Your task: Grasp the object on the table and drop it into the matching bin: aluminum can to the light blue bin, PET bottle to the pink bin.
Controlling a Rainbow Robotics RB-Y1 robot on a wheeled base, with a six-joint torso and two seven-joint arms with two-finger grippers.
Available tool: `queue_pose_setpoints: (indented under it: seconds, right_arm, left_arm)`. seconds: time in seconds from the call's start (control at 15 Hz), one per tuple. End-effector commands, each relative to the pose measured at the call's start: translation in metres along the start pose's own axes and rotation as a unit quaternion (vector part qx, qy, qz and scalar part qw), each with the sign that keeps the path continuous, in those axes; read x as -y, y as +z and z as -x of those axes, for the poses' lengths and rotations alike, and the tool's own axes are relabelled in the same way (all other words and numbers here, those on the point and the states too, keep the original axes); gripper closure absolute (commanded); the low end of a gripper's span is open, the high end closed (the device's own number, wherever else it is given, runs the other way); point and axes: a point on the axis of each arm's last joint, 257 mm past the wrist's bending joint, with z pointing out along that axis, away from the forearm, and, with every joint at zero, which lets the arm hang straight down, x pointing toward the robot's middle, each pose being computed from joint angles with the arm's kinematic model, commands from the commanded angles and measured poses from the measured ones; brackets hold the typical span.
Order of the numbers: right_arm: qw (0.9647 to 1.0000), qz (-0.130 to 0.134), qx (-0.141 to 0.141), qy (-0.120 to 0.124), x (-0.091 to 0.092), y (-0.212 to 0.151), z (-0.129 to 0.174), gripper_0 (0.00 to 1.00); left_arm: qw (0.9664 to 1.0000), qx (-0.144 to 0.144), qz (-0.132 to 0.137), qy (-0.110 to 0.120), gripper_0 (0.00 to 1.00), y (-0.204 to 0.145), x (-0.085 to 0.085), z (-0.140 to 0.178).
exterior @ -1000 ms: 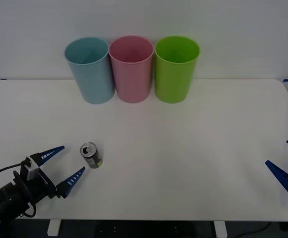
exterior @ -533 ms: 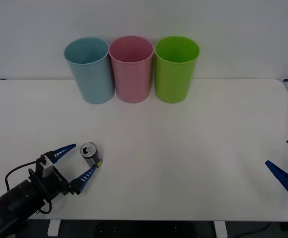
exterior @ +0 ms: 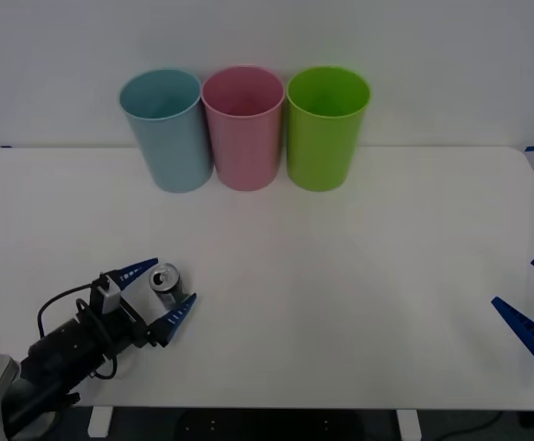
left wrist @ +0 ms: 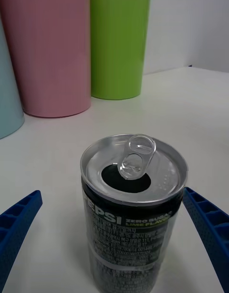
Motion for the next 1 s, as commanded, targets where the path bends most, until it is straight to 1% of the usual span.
queue_pose_setpoints:
  seconds: [0.07,0.53,0.6,0.67,0.73,1.0]
  right_arm:
    - [1.0000,0.000,0.000,0.000,0.0000,0.0000,0.0000,0.00]
    - [1.0000,0.000,0.000,0.000,0.0000,0.0000,0.0000,0.00]
    - [1.0000,0.000,0.000,0.000,0.0000,0.0000,0.0000,0.00]
    - [1.0000,0.000,0.000,0.000,0.0000,0.0000,0.0000,0.00]
    - [1.0000,0.000,0.000,0.000,0.0000,0.0000,0.0000,0.00]
    - [1.0000,0.000,0.000,0.000,0.0000,0.0000,0.0000,0.00]
  left_arm:
    - [1.0000,0.000,-0.004,0.001,0.00,0.0056,0.0000,0.0002]
    - [1.0000,0.000,-0.005,0.001,0.00,0.0067,0.0009,0.0007]
    - [1.0000,0.000,-0.004,0.002,0.52,0.0065,0.0003,0.0008]
    - [1.0000,0.000,-0.004,0.002,0.90,0.0065,0.0003,0.0008]
    - [1.0000,0.000,-0.004,0.002,1.00,0.0065,0.0003,0.0008]
    - [1.0000,0.000,-0.004,-0.001,1.00,0.0059,0.0006,0.0001]
